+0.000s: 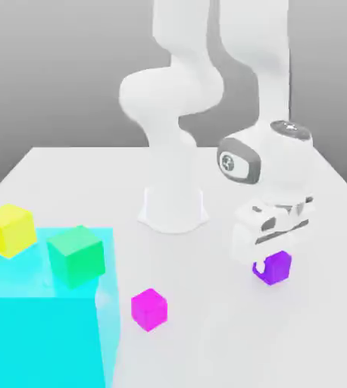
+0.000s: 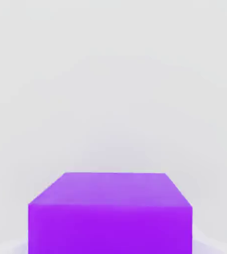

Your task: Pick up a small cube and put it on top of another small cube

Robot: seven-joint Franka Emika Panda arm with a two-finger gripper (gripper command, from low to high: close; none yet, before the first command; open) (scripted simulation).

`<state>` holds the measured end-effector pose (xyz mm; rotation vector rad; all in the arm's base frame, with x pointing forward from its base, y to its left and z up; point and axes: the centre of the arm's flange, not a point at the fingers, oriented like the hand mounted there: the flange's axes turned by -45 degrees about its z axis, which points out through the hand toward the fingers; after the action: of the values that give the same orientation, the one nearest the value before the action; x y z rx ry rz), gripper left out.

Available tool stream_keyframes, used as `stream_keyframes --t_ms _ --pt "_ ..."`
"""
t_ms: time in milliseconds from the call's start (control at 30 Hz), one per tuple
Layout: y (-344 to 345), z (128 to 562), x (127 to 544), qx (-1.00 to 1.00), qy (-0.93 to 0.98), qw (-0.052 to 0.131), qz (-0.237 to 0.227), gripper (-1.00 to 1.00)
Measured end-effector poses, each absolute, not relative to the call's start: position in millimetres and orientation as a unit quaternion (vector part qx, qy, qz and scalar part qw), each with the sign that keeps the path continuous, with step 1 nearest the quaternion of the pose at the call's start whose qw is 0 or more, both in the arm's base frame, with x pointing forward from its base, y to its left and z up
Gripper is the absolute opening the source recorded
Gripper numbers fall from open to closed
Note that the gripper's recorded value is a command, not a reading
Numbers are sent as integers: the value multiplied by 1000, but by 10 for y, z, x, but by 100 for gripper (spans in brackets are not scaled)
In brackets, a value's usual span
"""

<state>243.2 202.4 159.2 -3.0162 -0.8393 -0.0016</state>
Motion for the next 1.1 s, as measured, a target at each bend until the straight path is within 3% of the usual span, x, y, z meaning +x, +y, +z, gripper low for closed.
stream_keyframes --t_ms 267,533,867,1000,1100 --pt "1998 1953 2407 -964 -267 0 1 -100" --pt "1637 2416 3595 -965 -262 -14 12 -100" --pt "210 3417 4855 -963 -269 -15 28 -100" --pt "-612 3909 5046 -961 -273 -10 33 -100" --pt "-1348 4272 4879 -959 -282 -4 26 -100"
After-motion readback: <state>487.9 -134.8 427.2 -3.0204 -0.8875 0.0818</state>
